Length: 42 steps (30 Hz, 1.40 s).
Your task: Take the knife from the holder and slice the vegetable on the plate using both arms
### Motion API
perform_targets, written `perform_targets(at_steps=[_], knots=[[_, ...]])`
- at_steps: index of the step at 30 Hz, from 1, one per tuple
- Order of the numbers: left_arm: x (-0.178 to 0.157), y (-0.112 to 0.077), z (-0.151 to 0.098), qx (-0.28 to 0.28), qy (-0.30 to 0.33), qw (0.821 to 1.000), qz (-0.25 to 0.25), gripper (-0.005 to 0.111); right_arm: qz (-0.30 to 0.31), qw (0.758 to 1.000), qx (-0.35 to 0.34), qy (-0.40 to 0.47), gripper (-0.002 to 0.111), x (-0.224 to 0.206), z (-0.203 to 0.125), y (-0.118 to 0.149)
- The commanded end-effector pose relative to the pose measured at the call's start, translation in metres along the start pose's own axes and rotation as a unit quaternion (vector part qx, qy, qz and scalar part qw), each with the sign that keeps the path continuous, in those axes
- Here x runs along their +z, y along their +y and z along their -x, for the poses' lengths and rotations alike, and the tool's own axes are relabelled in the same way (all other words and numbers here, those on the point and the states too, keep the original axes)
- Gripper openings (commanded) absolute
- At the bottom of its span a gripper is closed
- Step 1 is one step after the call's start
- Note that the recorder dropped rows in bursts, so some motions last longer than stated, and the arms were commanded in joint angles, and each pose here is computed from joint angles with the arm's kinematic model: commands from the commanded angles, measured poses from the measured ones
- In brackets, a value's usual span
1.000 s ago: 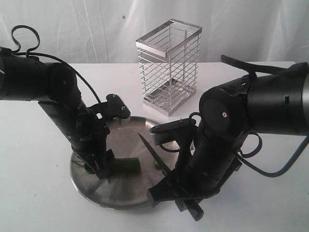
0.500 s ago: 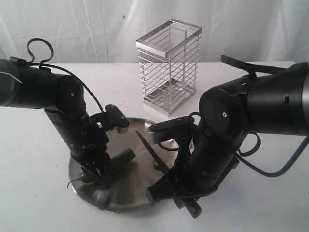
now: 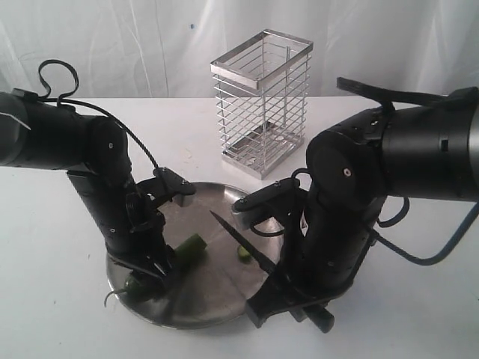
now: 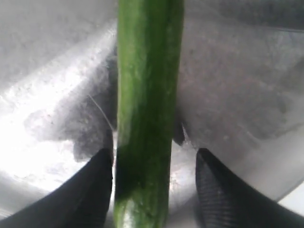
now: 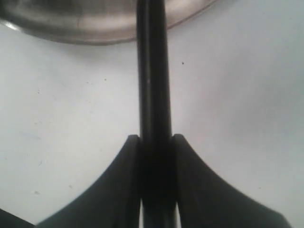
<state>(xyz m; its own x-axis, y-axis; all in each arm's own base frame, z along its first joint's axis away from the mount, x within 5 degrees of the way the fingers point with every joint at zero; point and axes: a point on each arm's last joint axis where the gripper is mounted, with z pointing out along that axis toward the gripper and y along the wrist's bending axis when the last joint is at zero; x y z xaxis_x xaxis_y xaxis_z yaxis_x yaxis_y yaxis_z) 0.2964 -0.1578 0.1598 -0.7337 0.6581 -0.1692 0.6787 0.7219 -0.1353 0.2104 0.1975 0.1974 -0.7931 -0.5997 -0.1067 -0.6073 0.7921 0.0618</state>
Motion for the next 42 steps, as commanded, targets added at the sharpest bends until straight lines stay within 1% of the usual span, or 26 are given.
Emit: perform_targets(at_steps=[1,7,13,16,21,28,42], knots=[[-0.014,-0.006,-0.001,-0.004,-0.012,1.000,-0.005,0.064,-0.006,1.000,-0.024,0.000,0.000,-0.008,0.002,0.001],[-0.044,-0.007,-0.002,0.021,-0.054,0.998,0.031,0.064,-0.003,0.998,-0.053,-0.013,0.000,-0.013,0.006,0.013],[-0.060,-0.010,-0.003,0.024,-0.078,0.996,0.040,0.064,-0.009,0.997,-0.075,-0.005,0.000,-0.003,0.010,0.023],[-0.062,-0.010,-0.003,0.024,-0.080,0.996,0.041,0.064,-0.021,0.996,-0.088,-0.003,0.000,0.001,0.015,0.025],[-0.062,-0.010,-0.003,0.024,-0.081,0.996,0.042,0.064,-0.044,0.996,-0.084,-0.004,0.000,0.004,0.022,0.022],[-0.062,-0.009,-0.002,0.024,-0.087,0.995,0.044,0.064,-0.046,0.995,-0.084,0.008,0.000,0.015,0.027,0.023],[-0.062,-0.009,-0.002,0.014,-0.091,0.995,0.045,0.064,-0.046,0.995,-0.084,0.008,0.000,0.019,0.029,0.023]])
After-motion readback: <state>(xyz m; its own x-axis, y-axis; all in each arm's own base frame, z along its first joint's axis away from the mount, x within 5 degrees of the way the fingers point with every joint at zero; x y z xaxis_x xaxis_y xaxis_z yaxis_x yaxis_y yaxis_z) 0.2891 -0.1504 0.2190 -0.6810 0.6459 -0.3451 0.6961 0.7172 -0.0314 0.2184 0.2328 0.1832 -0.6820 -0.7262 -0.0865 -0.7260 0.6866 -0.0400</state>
